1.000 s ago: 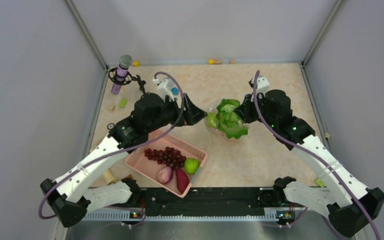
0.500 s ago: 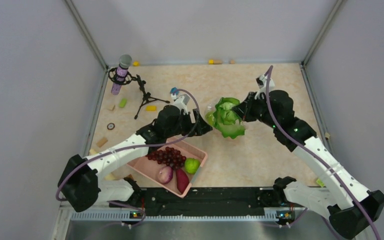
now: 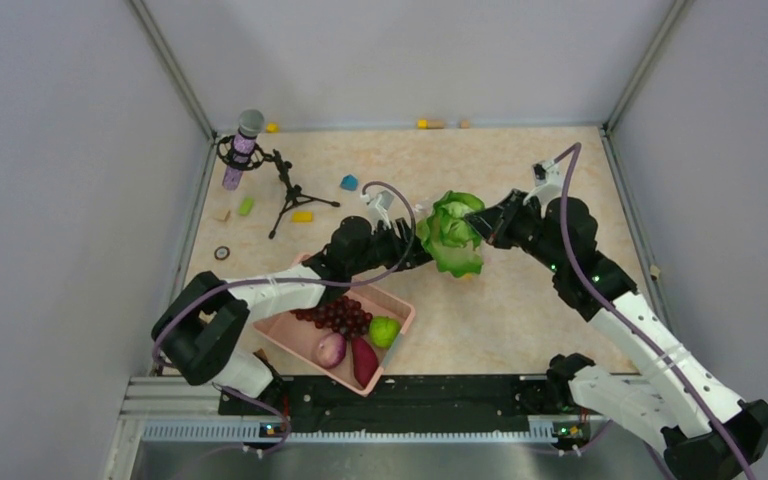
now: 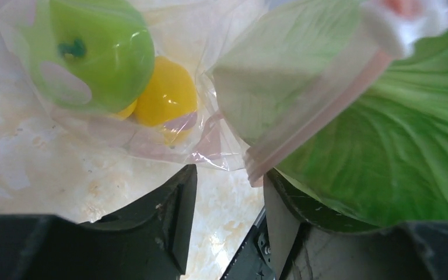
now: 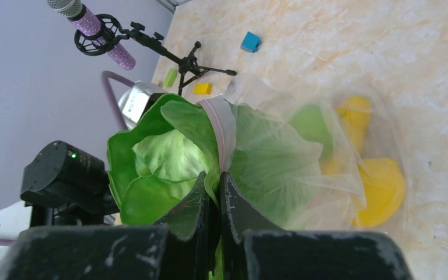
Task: Place the food in the zip-top bag and seal the zipper
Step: Adjust the zipper food storage bag at the center of the board.
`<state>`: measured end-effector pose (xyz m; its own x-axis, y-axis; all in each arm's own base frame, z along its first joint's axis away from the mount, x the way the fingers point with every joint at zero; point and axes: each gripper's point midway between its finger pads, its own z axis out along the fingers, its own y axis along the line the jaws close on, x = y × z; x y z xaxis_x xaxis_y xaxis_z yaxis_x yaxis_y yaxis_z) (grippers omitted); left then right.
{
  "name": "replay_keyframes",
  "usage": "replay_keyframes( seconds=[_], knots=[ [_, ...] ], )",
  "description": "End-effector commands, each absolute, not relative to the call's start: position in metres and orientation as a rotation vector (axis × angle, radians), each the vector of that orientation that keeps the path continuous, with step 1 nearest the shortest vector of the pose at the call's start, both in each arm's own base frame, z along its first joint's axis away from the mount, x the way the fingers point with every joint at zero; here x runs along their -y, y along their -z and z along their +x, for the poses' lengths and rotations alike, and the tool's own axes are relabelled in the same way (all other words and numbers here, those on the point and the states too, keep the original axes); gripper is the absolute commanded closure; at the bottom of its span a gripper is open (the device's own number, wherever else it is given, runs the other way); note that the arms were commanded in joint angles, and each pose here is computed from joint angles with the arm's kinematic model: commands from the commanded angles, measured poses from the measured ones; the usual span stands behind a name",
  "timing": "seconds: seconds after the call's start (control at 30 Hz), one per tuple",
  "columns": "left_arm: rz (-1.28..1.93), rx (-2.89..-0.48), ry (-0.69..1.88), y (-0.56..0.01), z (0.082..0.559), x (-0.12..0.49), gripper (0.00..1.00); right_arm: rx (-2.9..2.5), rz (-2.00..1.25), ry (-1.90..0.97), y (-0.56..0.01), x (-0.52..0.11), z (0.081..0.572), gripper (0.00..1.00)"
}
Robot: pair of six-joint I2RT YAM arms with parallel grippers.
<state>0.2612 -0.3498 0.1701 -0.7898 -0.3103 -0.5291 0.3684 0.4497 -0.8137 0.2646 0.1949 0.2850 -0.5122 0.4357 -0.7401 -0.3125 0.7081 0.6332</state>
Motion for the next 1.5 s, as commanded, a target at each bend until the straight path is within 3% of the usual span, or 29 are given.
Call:
replay_keyframes(
  seconds=[0.0,0.4,0.5,0.53,0.57,0.7,1.07,1.3,1.47],
  knots=[
    [0.055,-1.945,1.473,-0.198,0.273,0.366,0.53,-1.767,0.145,-1.003,-0.317,-0.195,0.269,1.00],
    [0.037,-1.905,1.532,-0.200,0.283,0.378,0.63,-1.777,0.151,-1.058,-0.309,-0.203,0.269,1.00],
    [0.057,-1.876,1.543,-0.208,0.286,0.381,0.80,-1.776,0.158,-1.040,-0.307,-0.201,0.271,1.00],
    [0.064,-1.868,1.544,-0.211,0.286,0.382,0.93,-1.783,0.162,-1.030,-0.305,-0.200,0.271,1.00],
    [0.066,-1.864,1.537,-0.213,0.287,0.381,1.00,-1.785,0.162,-1.020,-0.304,-0.199,0.272,1.00],
    [0.072,-1.848,1.482,-0.219,0.287,0.373,1.00,-1.768,0.147,-0.940,-0.307,-0.189,0.275,1.00],
    [0.228,-1.918,1.290,-0.271,0.264,0.344,1.00,-1.752,0.214,-0.332,-0.335,-0.109,0.310,1.00],
    [0.325,-1.873,1.312,-0.304,0.257,0.347,1.00,-1.836,0.153,-0.274,-0.336,-0.115,0.320,1.00],
    [0.332,-1.901,1.307,-0.304,0.263,0.354,1.00,-1.919,-0.023,-0.354,-0.319,-0.141,0.313,0.57]
  ],
)
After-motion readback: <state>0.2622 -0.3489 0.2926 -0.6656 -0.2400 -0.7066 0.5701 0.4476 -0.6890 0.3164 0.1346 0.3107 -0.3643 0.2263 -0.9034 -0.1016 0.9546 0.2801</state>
